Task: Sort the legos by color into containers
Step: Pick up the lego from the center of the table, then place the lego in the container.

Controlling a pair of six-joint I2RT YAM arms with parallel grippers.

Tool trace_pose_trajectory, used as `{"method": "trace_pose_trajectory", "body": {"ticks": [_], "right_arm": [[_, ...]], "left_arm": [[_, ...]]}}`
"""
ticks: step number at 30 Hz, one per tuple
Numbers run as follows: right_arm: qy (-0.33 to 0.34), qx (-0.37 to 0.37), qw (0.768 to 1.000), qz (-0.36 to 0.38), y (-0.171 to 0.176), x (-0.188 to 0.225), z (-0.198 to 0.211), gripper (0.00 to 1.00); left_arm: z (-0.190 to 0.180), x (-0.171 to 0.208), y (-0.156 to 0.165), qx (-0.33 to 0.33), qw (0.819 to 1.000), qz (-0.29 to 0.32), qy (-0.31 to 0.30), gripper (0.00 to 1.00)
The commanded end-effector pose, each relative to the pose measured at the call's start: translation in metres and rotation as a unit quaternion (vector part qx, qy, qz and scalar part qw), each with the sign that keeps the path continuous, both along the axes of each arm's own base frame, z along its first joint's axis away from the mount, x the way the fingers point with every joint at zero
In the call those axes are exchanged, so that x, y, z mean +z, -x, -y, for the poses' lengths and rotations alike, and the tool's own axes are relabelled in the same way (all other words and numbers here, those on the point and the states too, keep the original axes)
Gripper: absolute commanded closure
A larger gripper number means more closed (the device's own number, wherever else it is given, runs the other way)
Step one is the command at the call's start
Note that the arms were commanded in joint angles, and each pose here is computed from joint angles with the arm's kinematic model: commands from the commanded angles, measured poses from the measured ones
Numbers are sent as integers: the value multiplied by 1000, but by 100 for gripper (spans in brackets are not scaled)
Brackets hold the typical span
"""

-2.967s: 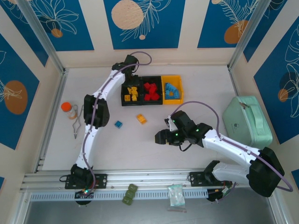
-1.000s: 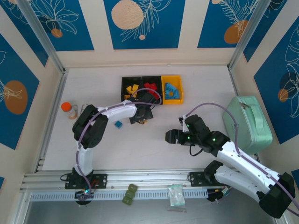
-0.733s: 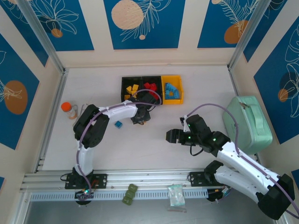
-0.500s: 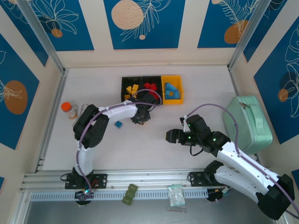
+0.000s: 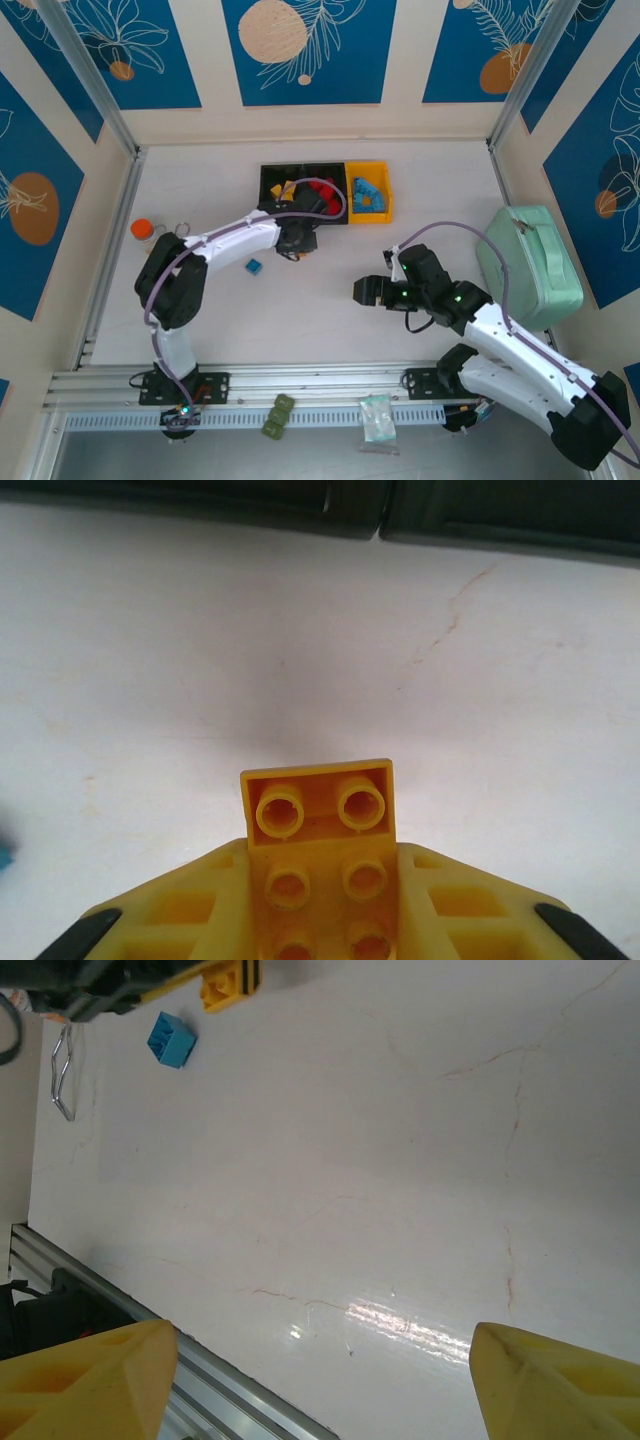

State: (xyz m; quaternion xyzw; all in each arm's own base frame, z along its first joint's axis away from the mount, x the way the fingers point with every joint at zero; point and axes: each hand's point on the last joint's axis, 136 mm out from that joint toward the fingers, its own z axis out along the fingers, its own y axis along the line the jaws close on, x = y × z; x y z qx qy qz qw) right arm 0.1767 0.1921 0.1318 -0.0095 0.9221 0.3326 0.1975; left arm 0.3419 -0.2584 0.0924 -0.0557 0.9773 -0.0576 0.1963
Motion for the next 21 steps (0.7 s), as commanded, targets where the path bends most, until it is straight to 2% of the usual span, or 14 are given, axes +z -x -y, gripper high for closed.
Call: {"method": "trace_pose_trajectory", "body": {"ticks": [1,10,21], "right_arm": [[-18,17,1000,5,-3,11,-12,23],[-7,38,999,-1,-13,9,-33,23],[17,35,999,-18,-21,-1,-39,23]], "left_arm": [[-22,27,-5,-16,1000,7,-11,70],[-56,73,-69,-5,999,35,0,70],[-61,65,-148,0,1000,28,-3,70]]}}
